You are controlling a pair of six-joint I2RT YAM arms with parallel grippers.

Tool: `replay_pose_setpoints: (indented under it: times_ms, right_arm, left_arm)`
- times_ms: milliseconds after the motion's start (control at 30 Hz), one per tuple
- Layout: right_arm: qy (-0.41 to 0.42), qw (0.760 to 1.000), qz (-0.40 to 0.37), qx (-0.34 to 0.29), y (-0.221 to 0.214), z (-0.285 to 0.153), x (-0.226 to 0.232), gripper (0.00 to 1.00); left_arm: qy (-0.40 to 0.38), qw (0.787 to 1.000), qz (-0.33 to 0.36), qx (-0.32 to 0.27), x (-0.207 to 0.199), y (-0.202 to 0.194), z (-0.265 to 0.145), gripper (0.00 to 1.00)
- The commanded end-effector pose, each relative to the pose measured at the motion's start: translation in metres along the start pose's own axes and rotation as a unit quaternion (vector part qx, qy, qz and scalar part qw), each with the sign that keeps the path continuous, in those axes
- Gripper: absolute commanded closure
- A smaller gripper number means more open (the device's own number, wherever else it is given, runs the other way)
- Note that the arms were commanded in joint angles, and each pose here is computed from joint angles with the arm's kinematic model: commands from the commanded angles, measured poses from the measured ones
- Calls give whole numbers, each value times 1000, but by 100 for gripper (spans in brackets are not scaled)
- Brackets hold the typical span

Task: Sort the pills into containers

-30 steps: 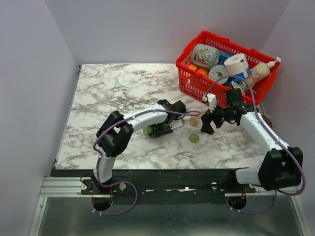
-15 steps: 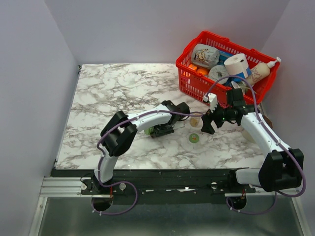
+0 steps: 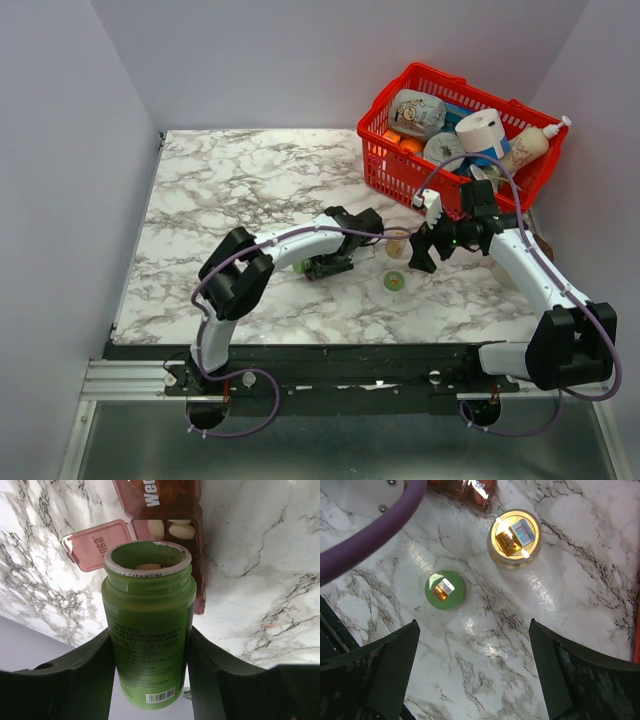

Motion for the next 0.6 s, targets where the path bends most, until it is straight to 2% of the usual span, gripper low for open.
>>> replay_pose_setpoints:
  times_ms: [0, 367, 567]
  right_arm:
    - [-1, 1000, 0, -1, 1, -4, -1, 0]
    - [-3, 1000, 4, 9, -3, 0, -4, 0]
    - [2, 1000, -1, 8, -5, 3, -4, 0]
  left_arm:
    - [18, 998, -28, -50, 6, -3, -16, 100]
    - [12, 989, -66, -128, 3, -19, -27, 100]
    - [2, 961, -118, -250, 5, -37, -42, 100]
Point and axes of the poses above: each gripper's point midway between its finger pads, its own z axis out along the fingers, its own x axis along the line the jaws close on, y = z × x, the point moved 9 cm from there along -z, back along the fingers, and after that the axes turned 4 degrees about -z, right-handed, at the moved point
